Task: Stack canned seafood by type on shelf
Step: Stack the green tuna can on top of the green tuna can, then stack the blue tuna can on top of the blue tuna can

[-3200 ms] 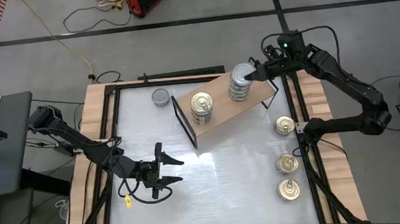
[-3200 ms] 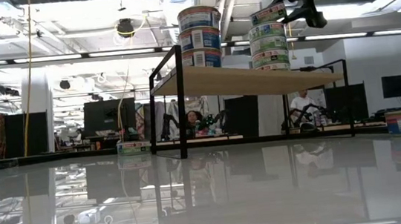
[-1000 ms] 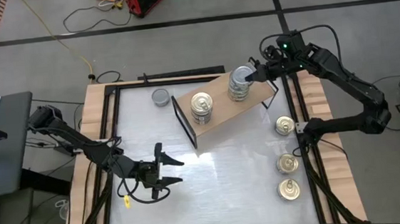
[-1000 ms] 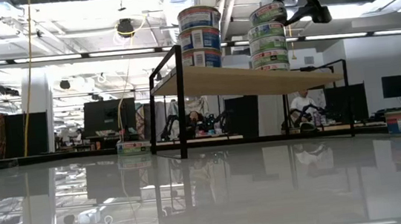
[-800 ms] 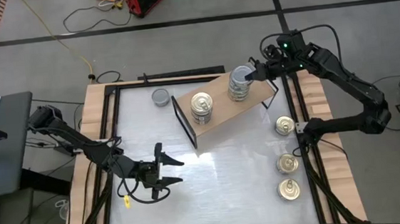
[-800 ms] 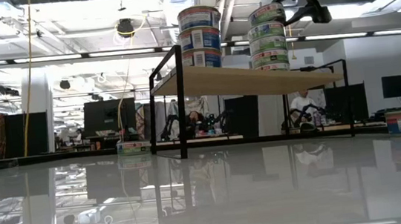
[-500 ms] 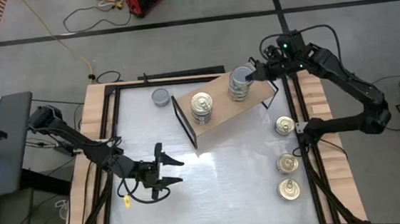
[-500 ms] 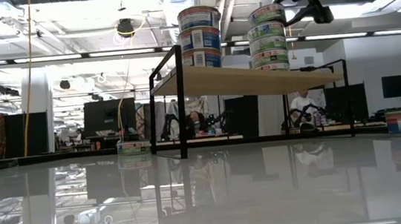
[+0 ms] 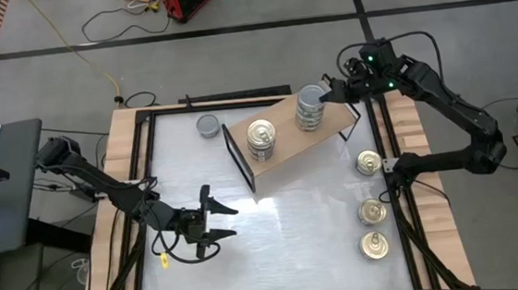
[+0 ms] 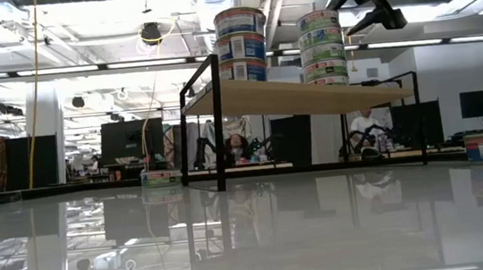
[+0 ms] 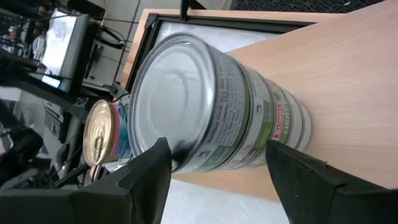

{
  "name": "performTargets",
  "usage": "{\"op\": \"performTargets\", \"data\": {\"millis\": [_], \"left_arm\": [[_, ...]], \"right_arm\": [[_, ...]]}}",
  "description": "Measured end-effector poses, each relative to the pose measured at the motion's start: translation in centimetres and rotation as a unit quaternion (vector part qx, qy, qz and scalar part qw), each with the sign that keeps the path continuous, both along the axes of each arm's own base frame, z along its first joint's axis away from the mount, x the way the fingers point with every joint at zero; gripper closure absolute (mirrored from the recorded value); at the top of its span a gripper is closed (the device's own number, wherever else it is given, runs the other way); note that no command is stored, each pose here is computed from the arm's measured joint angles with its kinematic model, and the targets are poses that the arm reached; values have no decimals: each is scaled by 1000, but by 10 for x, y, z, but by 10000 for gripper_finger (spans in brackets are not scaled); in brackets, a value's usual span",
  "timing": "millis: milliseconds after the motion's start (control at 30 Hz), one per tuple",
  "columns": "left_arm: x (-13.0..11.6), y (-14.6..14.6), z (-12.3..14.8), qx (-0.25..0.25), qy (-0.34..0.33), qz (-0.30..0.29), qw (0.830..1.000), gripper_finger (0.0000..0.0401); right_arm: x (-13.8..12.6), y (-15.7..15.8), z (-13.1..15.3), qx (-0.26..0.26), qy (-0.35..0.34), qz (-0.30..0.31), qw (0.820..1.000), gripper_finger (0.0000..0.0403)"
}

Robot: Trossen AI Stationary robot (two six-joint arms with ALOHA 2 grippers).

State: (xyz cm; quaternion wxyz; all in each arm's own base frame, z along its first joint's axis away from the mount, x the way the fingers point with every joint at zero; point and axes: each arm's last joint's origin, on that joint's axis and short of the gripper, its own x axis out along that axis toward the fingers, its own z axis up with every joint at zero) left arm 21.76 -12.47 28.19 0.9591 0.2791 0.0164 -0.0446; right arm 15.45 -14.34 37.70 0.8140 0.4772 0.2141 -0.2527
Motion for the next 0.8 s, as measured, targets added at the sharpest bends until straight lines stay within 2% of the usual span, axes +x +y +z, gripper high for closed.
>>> {"op": "performTargets", "data": {"millis": [200, 267, 367, 533, 667, 733, 800], "left_arm": [[-11, 7, 10, -35, 1, 3, 999, 154], [-17, 11, 10, -49, 18, 6, 999, 154], [-25, 16, 7, -66, 56, 12, 996, 154], [-31, 18, -2, -88, 121, -10, 989, 154], [-33, 16, -8, -107, 159, -46, 980, 154], [-34, 17, -12, -103, 178, -36, 978, 154], [-34, 22, -15, -101, 192, -1, 976, 154]], "right_arm": [[-13, 13, 15, -46, -30, 11, 998, 120], [-20, 24, 21, -80, -33, 18, 996, 120], [-27, 46, 25, -140, -1, 22, 990, 120], [-29, 78, 14, -183, 13, 44, 982, 120], [-24, 99, -2, -191, 25, 76, 978, 120], [-18, 107, -10, -195, 32, 89, 976, 120], [-11, 116, -20, -197, 40, 102, 974, 120]]}}
